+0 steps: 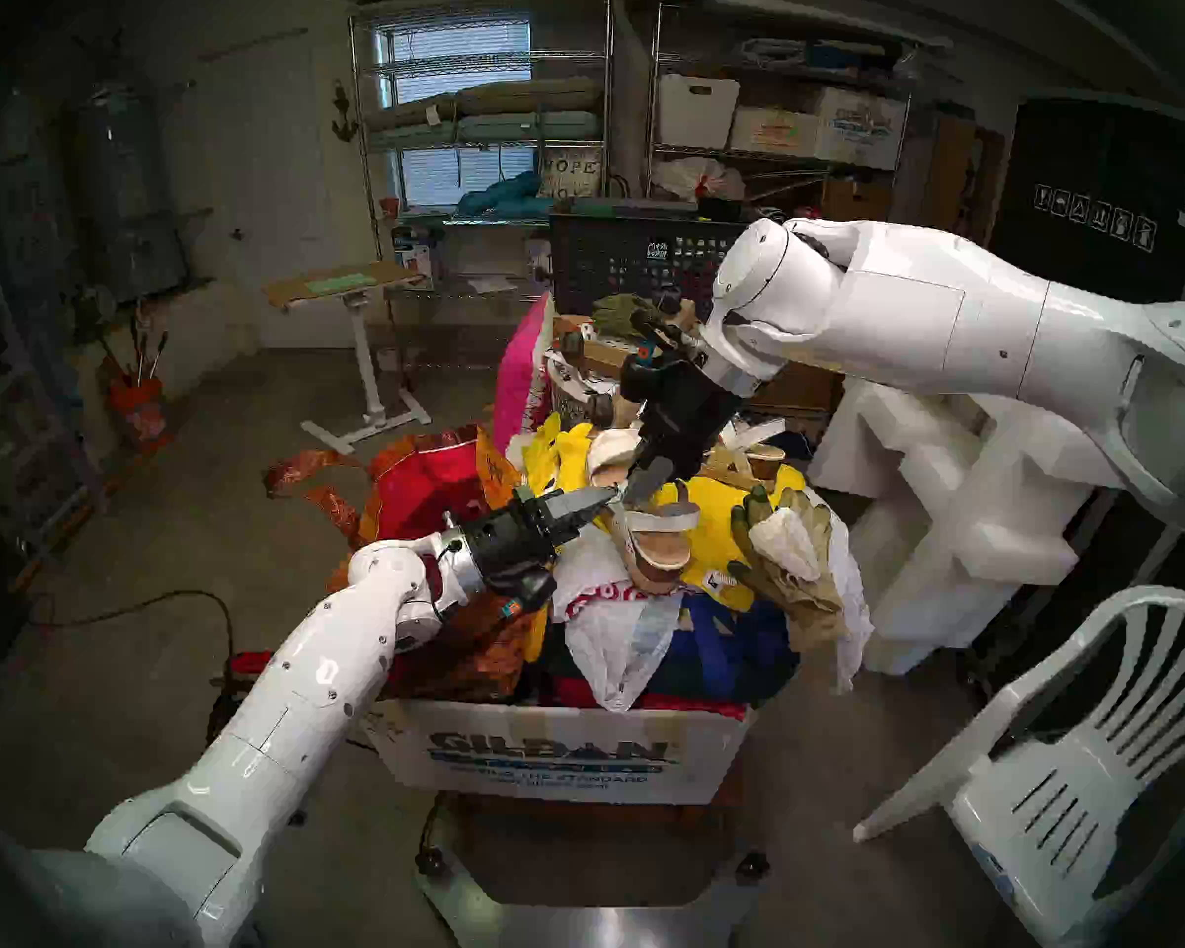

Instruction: Unbuckle a shoe

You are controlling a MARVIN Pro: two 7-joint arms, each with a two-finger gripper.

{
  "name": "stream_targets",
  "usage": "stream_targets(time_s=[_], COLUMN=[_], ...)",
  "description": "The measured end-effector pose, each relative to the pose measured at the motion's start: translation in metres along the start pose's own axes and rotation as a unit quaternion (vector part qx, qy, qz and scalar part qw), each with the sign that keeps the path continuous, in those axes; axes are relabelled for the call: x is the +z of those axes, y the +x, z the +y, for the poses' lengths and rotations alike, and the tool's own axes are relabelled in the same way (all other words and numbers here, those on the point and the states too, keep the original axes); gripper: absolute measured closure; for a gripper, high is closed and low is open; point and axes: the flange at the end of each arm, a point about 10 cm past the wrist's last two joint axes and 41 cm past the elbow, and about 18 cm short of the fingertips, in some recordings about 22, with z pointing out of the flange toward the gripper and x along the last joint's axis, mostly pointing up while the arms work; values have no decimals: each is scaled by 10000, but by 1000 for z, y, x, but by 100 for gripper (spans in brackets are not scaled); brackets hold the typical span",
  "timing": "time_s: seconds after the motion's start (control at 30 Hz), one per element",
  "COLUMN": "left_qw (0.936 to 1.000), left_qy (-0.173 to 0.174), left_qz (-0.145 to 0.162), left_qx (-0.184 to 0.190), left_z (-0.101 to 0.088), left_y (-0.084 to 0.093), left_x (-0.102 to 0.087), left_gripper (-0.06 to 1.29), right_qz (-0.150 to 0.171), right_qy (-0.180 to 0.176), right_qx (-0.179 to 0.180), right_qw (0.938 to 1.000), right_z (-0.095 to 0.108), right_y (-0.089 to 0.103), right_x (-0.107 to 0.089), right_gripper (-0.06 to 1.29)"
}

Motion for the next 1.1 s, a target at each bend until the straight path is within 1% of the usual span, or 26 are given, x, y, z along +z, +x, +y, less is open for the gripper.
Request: stream_targets(time_s=[0.07,0.1,0.13,0.2,0.43,0.47,0.53,0.6,0.77,0.9,0.97,1.1], left_qw=[10000,10000,10000,10000,10000,10000,10000,10000,9999,9998,9997,9997], left_qy=[-4,-8,-11,-15,-35,-38,-36,-38,-95,-162,-202,-241], left_qz=[3,5,6,6,11,11,20,37,83,105,99,96], left_qx=[0,0,-1,-1,-2,-3,-9,-8,14,35,26,14], left_z=[0,0,0,0,0,0,-2,-3,-7,-8,-7,-7], left_y=[0,0,0,0,0,0,-1,-2,-8,-13,-17,-23], left_x=[0,1,1,1,2,2,1,0,-7,-12,-16,-19], left_gripper=[125,123,123,123,122,121,113,110,94,92,88,88], right_qz=[4,9,12,15,24,24,17,12,-25,-63,-90,-116], right_qy=[-2,-4,-5,-7,-26,-32,-51,-60,-96,-122,-128,-106], right_qx=[3,8,11,13,13,14,17,19,20,32,47,61], right_qw=[10000,10000,10000,10000,10000,10000,10000,10000,9999,9999,9999,9999], right_z=[0,0,0,0,0,0,1,1,2,3,3,3], right_y=[-1,-2,-2,-3,-4,-5,-6,-6,-8,-10,-11,-12], right_x=[0,0,0,0,0,0,0,-1,-2,-3,-3,-4], right_gripper=[85,94,107,111,112,112,112,112,115,115,115,115])
